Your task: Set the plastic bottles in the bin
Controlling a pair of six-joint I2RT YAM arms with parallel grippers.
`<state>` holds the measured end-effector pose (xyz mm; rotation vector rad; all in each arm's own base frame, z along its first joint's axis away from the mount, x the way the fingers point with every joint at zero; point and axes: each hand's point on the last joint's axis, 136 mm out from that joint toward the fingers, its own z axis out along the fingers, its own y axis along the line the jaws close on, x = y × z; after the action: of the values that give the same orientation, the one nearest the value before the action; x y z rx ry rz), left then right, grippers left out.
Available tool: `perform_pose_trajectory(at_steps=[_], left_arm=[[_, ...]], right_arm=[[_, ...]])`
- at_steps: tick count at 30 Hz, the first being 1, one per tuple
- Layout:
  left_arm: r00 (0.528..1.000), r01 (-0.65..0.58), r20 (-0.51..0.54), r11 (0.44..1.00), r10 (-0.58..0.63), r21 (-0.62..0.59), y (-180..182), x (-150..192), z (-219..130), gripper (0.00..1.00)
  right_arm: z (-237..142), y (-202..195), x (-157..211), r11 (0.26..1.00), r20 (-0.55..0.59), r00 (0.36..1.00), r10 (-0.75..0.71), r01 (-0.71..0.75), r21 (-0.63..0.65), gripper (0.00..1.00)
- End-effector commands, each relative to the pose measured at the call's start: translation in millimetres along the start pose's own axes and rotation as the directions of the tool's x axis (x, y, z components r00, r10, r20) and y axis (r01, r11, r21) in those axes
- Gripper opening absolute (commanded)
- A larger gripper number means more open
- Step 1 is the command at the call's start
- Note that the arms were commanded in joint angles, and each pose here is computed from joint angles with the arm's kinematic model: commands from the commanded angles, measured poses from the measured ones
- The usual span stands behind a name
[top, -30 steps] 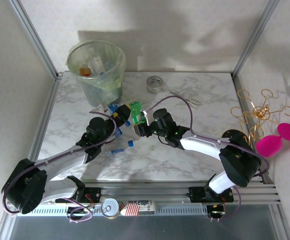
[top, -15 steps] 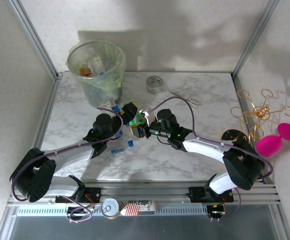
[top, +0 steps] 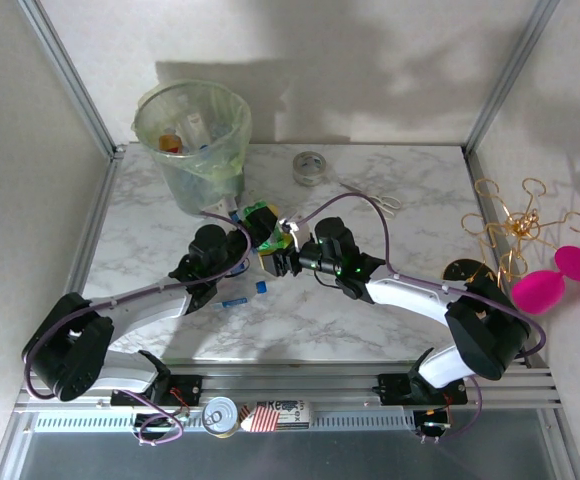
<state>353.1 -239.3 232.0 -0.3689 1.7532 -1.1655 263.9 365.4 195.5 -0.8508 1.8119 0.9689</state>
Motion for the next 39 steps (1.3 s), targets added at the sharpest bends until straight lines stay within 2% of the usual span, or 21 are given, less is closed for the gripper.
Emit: perform_pose_trajectory(at_steps=[1,8,13,19,23,29,32,37,39], left_arm=[[0.996,-0.044,0.072,0.999,0.043,0.014,-21,-27,0,0.54],[0.971,-0.152,0.174,0.986,0.162,-0.071,-25,-92,8,0.54],[0.929,-0.241,0.26,0.964,0.262,-0.11,-51,-155,12,0.55],[0.847,-0.333,0.361,0.919,0.39,-0.211,-78,-233,9,0.57],[0.793,-0.325,0.411,0.883,0.449,-0.338,-67,-284,5,0.57],[0.753,-0.269,0.451,0.849,0.48,-0.454,-38,-347,7,0.57],[0.76,-0.237,0.42,0.814,0.495,-0.531,-7,-366,17,0.58],[0.86,-0.127,0.367,0.844,0.355,-0.521,55,-380,46,0.59],[0.885,-0.113,0.335,0.846,0.324,-0.521,71,-378,58,0.61]], right_arm=[[-10,7,-19,1.0,0.068,0.997,-0.027,0.027,-0.001,0.76],[-34,4,-30,0.998,0.144,0.989,-0.039,0.032,0.053,0.9],[-47,-4,-31,0.995,0.173,0.984,-0.042,0.025,0.101,0.99],[-51,-21,-20,0.987,0.162,0.987,-0.016,-0.011,0.163,0.99],[-50,-30,-11,0.982,0.14,0.99,0.006,-0.032,0.187,0.99],[-51,-40,-5,0.975,0.131,0.99,0.045,-0.072,0.211,0.99],[-49,-42,-3,0.973,0.122,0.991,0.061,-0.086,0.213,0.99],[-49,-42,-2,0.973,0.106,0.992,0.068,-0.089,0.212,0.99],[-48,-43,0,0.972,0.093,0.993,0.07,-0.089,0.216,0.99]])
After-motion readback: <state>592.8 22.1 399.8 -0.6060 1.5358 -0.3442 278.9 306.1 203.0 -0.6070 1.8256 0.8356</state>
